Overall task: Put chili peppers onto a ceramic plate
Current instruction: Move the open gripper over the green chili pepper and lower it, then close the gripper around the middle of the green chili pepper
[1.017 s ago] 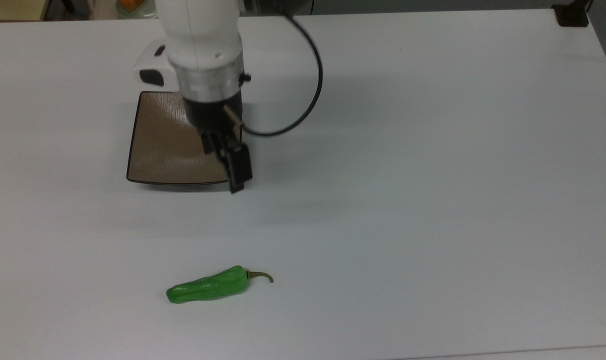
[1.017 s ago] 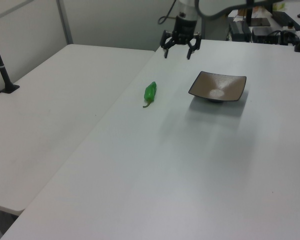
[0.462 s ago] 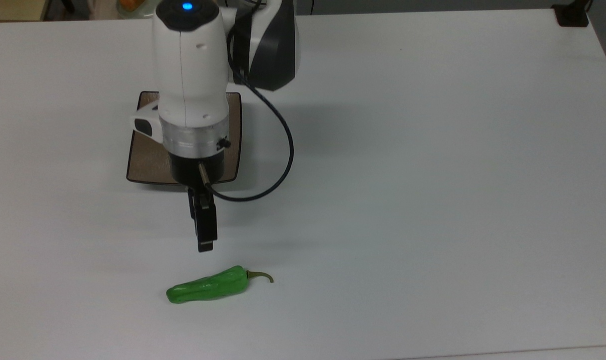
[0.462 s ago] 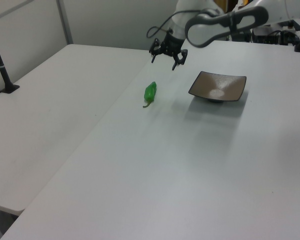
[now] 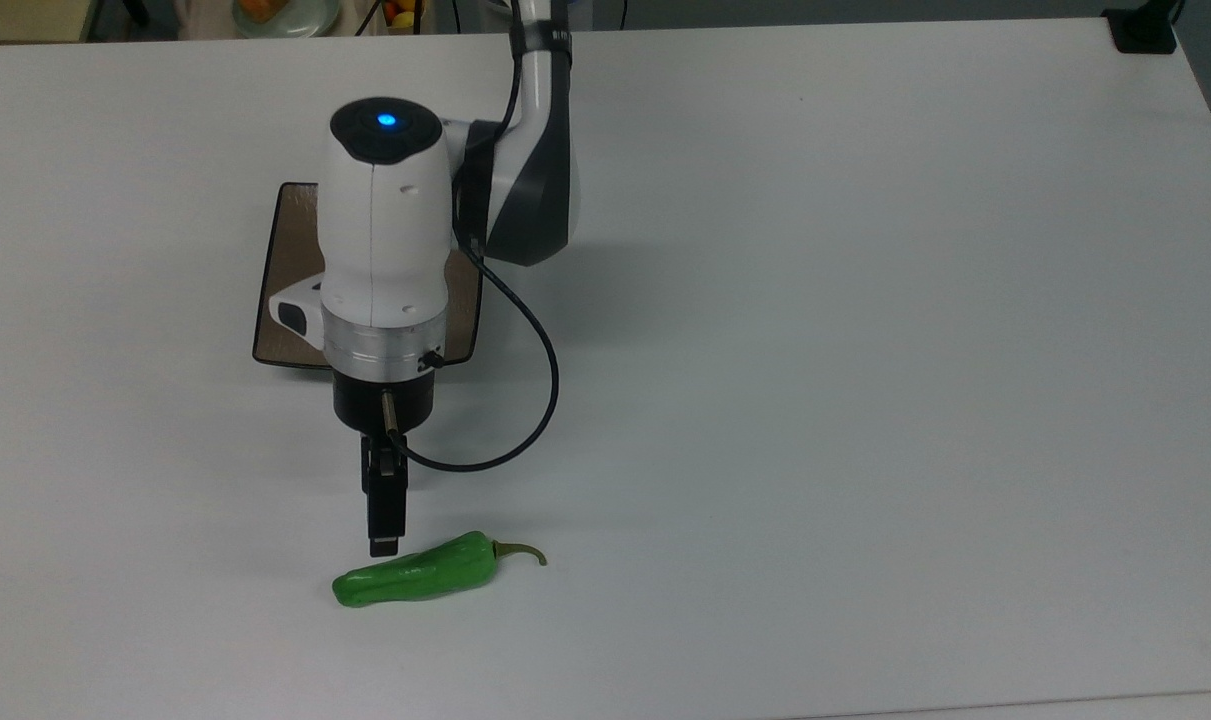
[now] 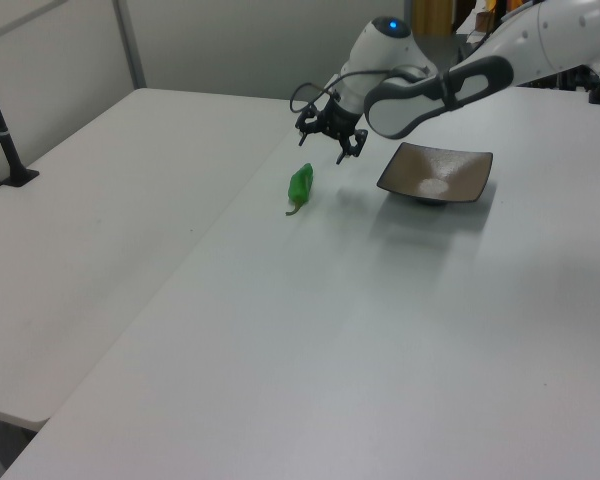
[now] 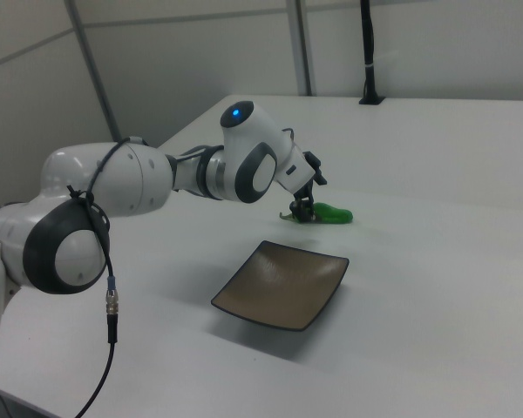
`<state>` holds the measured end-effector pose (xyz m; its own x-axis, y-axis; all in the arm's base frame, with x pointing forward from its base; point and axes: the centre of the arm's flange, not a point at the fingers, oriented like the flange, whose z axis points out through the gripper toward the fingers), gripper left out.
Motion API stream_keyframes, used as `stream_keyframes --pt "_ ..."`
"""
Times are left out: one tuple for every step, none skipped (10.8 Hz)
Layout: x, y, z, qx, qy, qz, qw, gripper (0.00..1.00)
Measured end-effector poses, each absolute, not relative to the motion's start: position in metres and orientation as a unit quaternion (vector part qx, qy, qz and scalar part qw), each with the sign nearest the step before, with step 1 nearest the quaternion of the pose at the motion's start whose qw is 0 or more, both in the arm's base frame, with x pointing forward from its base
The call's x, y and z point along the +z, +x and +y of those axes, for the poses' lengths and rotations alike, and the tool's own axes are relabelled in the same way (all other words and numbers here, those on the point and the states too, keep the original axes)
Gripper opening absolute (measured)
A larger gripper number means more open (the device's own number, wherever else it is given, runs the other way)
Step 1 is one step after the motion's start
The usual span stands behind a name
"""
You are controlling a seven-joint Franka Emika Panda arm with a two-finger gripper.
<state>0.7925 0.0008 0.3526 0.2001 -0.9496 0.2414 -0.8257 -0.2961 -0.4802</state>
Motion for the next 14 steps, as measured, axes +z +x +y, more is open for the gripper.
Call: stream_keyframes --pt "0.343 0.795 0.003 -0.252 -0.766 0.579 0.122 1.0" --pt "0.333 0.798 0.005 -0.25 -0.768 0.577 0.12 1.0" --pt "0.324 0.801 0.006 -0.25 -0.769 0.576 0.118 1.0" --pt "0.318 0.803 0.007 -0.254 -0.769 0.574 0.12 1.0" --pt "0.312 0.804 0.008 -0.26 -0.769 0.571 0.124 1.0" --pt "0.305 0.805 0.009 -0.265 -0.768 0.569 0.127 1.0" --pt "0.3 0.806 0.009 -0.269 -0.768 0.567 0.13 1.0" --pt "0.297 0.806 0.009 -0.272 -0.767 0.566 0.132 1.0" --pt "0.295 0.807 0.01 -0.273 -0.767 0.565 0.132 1.0" --pt "0.294 0.807 0.012 -0.274 -0.77 0.562 0.13 0.95" --pt "0.294 0.807 0.015 -0.277 -0.773 0.556 0.126 0.94" --pt "0.294 0.807 0.017 -0.278 -0.775 0.553 0.125 0.85" --pt "0.295 0.807 0.018 -0.278 -0.776 0.553 0.126 0.71" --pt "0.295 0.807 0.019 -0.278 -0.776 0.552 0.126 0.71"
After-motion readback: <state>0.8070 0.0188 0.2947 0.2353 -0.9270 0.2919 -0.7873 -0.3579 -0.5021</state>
